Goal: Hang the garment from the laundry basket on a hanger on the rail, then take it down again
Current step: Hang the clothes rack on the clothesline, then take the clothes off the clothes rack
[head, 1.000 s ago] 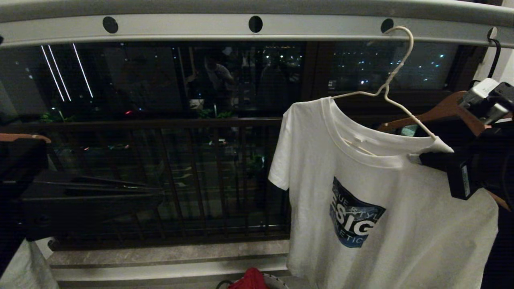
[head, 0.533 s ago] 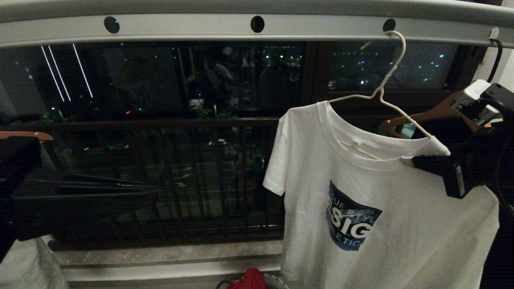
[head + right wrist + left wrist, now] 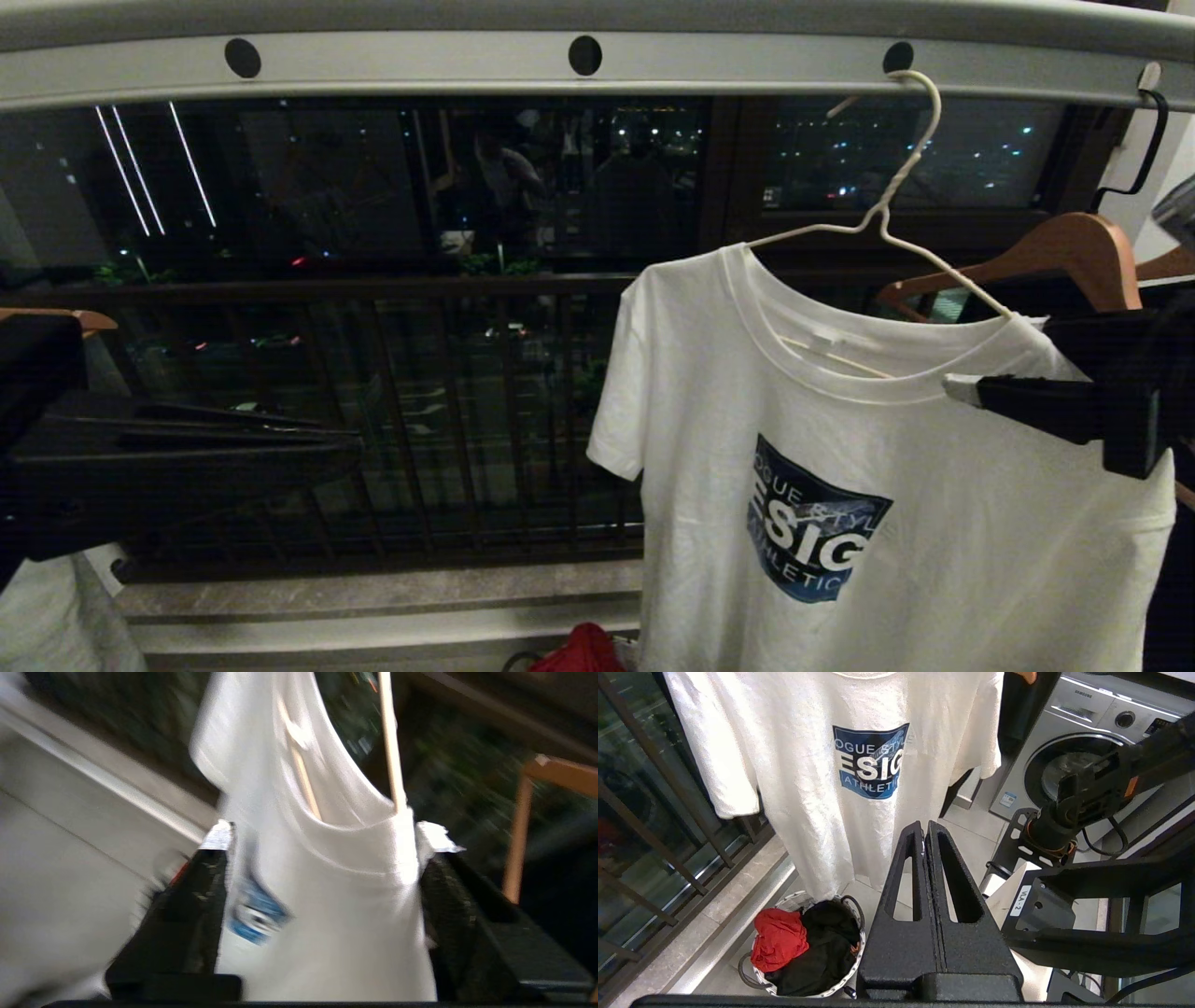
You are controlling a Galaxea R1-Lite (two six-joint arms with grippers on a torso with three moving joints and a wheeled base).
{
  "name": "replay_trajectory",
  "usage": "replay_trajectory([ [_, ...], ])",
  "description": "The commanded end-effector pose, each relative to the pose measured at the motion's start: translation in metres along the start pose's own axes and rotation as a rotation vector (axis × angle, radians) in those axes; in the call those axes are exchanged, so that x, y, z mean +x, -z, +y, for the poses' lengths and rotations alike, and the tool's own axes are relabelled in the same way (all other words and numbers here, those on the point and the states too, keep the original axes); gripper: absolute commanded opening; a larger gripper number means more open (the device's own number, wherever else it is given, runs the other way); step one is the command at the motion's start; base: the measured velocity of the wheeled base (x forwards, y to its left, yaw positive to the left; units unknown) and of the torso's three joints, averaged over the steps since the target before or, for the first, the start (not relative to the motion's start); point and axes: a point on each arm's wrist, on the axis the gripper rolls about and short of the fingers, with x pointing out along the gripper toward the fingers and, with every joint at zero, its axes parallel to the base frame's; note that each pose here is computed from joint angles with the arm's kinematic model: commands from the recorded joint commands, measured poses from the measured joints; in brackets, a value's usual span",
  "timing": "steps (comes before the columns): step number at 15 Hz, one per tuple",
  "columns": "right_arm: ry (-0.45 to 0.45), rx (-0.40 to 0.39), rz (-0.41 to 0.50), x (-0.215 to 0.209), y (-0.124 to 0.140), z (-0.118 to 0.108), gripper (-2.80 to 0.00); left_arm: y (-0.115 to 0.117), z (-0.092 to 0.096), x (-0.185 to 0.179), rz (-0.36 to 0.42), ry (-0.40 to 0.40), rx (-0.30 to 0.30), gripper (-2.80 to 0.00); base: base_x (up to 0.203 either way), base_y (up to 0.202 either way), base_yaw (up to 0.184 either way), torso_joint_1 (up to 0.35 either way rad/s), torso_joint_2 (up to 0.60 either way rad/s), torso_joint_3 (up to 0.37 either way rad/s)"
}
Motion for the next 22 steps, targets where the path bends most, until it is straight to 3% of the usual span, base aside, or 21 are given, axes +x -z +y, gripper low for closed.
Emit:
replay_trajectory([
  [1,-0.012,0.020,-0.109,-0.033,-0.009,0.006,0.00,0.000,0.000,0.001,0.003,0.002,-0.002,-2.80,0.000,0.000,0.000,0.000,0.00,0.000],
  [3,-0.004,0.050,-0.154,-0.049,-0.011,0.010,0.00,0.000,0.000,0.000,0.002,0.002,-0.001,-2.80,0.000,0.000,0.000,0.000,0.00,0.000],
  [4,0.002,0.068,-0.178,-0.058,-0.012,0.012,-2.80,0.000,0.000,0.001,0.005,0.002,-0.005,-2.80,0.000,0.000,0.000,0.000,0.00,0.000],
  [9,0.037,0.095,-0.271,-0.099,-0.006,0.023,-2.80,0.002,-0.007,-0.016,-0.038,0.004,0.005,-2.80,0.000,0.000,0.000,0.000,0.00,0.000],
  [13,0.143,0.154,-0.327,-0.137,0.020,0.038,-2.80,0.029,-0.018,-0.046,-0.072,-0.043,-0.024,-2.80,0.000,0.000,0.000,0.000,0.00,0.000],
  [17,0.294,0.184,-0.345,-0.181,0.058,0.057,-2.80,0.076,-0.038,-0.093,-0.194,-0.259,-0.011,-2.80,0.000,0.000,0.000,0.000,0.00,0.000],
  [21,0.588,0.240,-0.273,-0.201,0.078,0.061,-2.80,0.104,-0.070,-0.111,-0.331,-0.577,0.041,-2.80,0.000,0.000,0.000,0.000,0.00,0.000],
  [22,0.620,0.245,-0.254,-0.205,0.081,0.062,-2.80,0.111,-0.078,-0.113,-0.355,-0.609,0.060,-2.80,0.000,0.000,0.000,0.000,0.00,0.000],
])
